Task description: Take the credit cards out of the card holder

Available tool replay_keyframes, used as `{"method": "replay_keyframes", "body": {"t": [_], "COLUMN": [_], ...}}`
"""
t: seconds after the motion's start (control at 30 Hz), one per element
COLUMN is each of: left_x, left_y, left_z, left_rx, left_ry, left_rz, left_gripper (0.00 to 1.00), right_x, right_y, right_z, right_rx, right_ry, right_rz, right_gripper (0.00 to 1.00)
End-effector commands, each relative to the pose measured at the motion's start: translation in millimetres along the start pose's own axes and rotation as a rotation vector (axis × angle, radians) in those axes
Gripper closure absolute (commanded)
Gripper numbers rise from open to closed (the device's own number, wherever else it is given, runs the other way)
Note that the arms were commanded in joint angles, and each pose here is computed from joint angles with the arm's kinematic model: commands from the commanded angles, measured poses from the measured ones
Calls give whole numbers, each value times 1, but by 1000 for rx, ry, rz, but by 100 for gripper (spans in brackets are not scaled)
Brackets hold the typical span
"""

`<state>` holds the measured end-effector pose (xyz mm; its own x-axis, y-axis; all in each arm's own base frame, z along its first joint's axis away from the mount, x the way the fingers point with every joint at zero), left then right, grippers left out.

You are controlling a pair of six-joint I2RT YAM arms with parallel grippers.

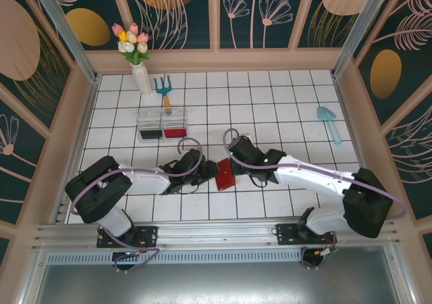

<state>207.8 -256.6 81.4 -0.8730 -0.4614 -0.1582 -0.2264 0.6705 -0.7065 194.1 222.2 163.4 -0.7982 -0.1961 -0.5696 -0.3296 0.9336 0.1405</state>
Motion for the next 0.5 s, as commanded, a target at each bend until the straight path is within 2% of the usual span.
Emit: {"method": "replay_keyframes", "body": {"t": [0.0, 0.17, 0.27, 0.47], "left_x": [-9, -23, -24, -20], "left_y": [-5, 6, 12, 16], "left_z": [-15, -36, -44, -47], "left_rx": [-30, -24, -14, -2], "left_ry": [-52, -99, -111, -92], "left_rz": [53, 36, 26, 24], "left_gripper": [43, 44, 45, 46], "right_x": [-20, -42, -49, -40], "right_y": [14, 34, 35, -13], "right_z": [-19, -28, -28, -8], "right_rx": [-103, -187, -175, -16], "right_ry": [-29, -55, -64, -45], "right_rz": [33, 55, 66, 137], "right_gripper": [100, 100, 100, 100]}}
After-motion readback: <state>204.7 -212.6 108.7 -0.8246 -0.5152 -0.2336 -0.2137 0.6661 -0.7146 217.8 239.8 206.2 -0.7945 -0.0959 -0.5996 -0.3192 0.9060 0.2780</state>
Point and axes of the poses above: each hand's point on the last joint's axis, 136 mm out from that joint toward the fingers, its own z axis out along the fingers, its own y axis along the line the jaws close on, x = y × z, the point moved 7 cm from there along -z, back along the fingers, and after that the axes turned 4 degrees about -z, right-handed, at the moved point
